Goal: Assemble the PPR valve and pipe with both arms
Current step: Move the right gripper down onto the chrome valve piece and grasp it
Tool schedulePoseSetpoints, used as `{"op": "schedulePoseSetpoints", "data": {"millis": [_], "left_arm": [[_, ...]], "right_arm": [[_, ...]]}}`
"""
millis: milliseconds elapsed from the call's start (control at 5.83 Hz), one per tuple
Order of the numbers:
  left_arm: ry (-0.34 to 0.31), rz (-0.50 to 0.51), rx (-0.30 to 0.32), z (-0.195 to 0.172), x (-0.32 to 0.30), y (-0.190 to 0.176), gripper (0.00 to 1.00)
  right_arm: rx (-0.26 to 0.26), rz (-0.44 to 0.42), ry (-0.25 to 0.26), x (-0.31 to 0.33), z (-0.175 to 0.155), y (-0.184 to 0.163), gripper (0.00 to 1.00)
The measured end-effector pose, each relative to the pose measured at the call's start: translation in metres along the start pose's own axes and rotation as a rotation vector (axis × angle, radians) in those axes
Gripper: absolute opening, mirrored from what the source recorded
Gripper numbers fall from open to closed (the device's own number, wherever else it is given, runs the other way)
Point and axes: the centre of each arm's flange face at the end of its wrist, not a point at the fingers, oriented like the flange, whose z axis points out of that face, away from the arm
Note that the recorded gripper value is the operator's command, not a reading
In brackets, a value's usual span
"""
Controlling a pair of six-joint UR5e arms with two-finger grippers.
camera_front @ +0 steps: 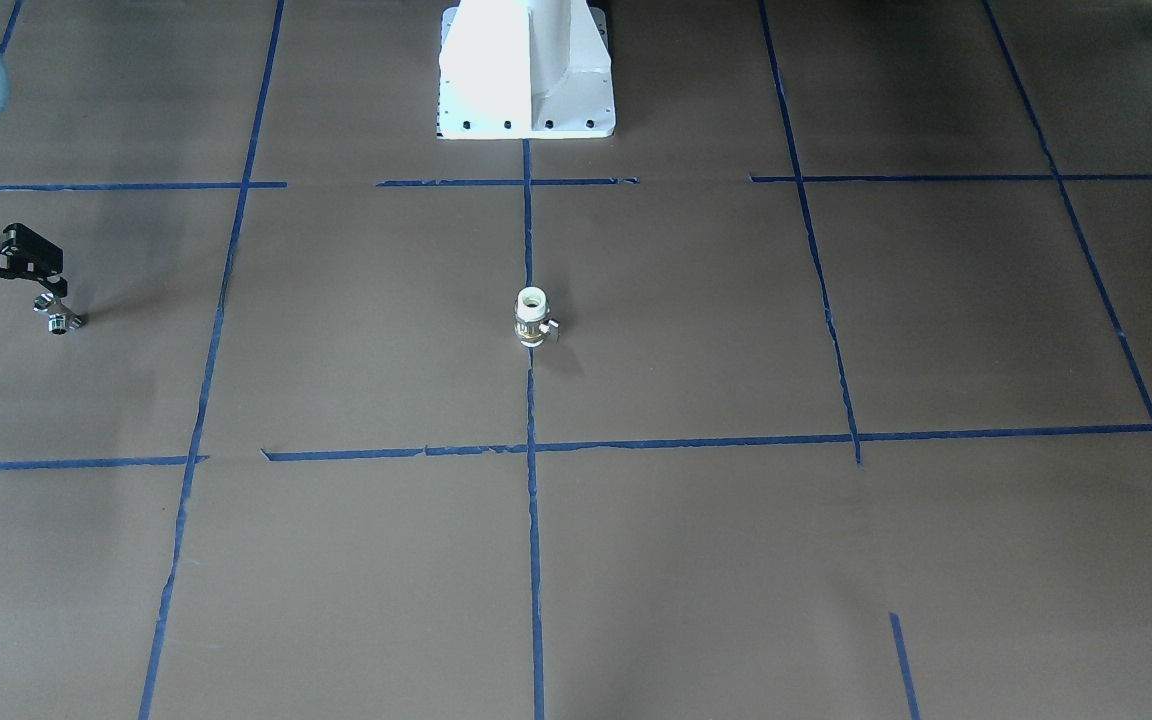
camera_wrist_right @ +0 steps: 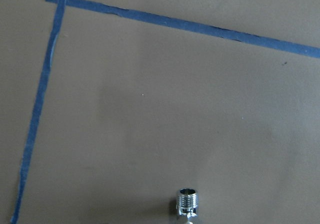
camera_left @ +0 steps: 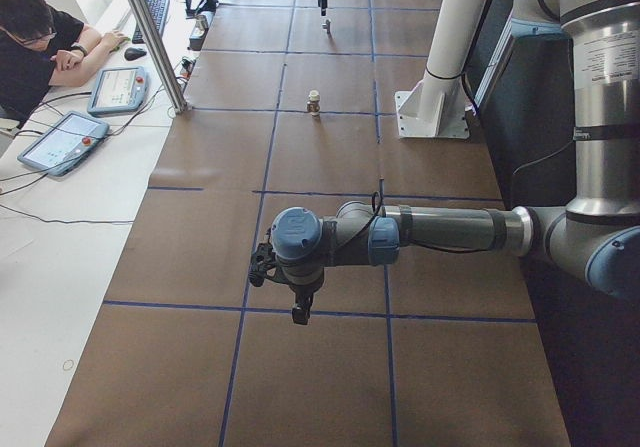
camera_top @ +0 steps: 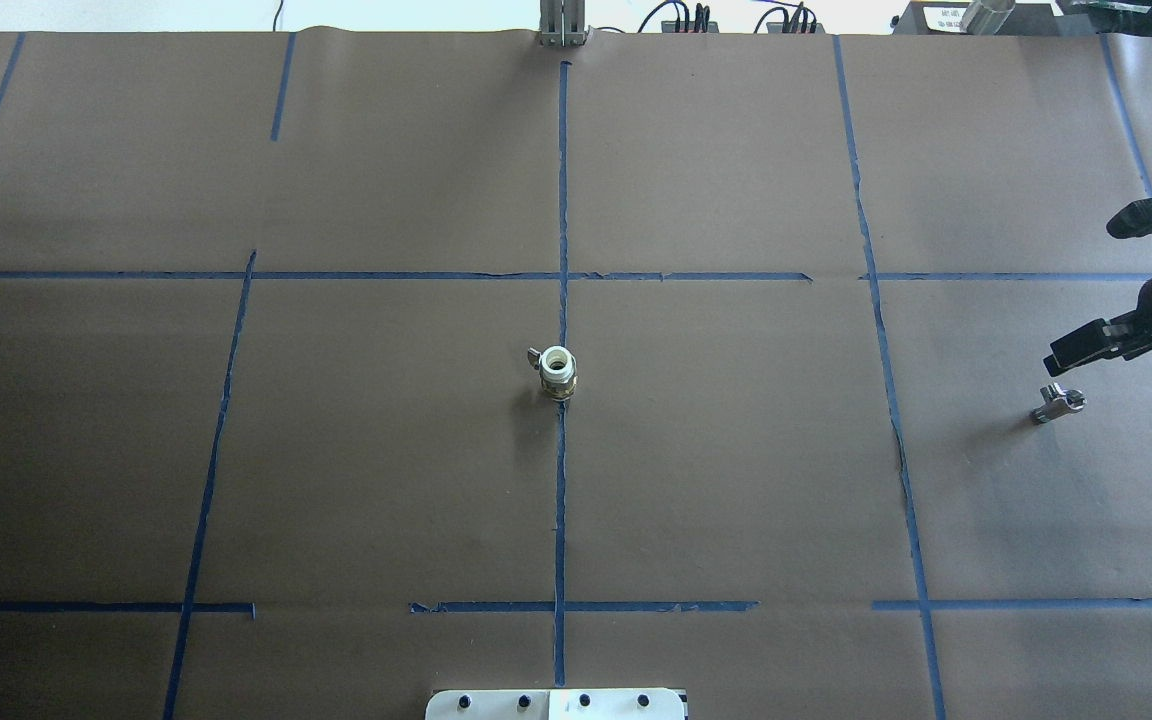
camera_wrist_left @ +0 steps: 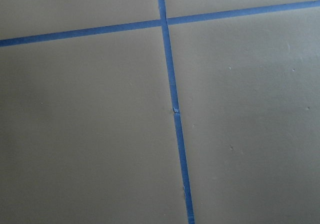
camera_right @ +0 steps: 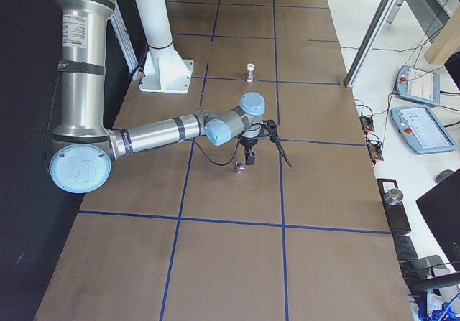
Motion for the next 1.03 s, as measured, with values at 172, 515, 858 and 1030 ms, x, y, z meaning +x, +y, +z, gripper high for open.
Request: {"op": "schedulePoseSetpoints", "data": {"millis": [172,515,858,1030], "left_arm": [[0.000,0.001,0.001,0.000,0.000,0.000,1.00],[-0.001,0.002,0.001,0.000,0.000,0.000,1.00],[-0.001,0.002,0.001,0.000,0.000,0.000,1.00],[-0.002,0.004,0.002,-0.001,0.001,0.000,1.00]], "right_arm": [[0.003,-0.009,0.015,0.003,0.015,0.004,1.00],[-0.004,-0.013,0.018,0.001,0.031,0.013,1.00],[-0.022,-0.020,0.021,0.000,0.040,0.020,0.99],[-0.025,-0.021,0.025,-0.001,0.043,0.021,0.99]]}}
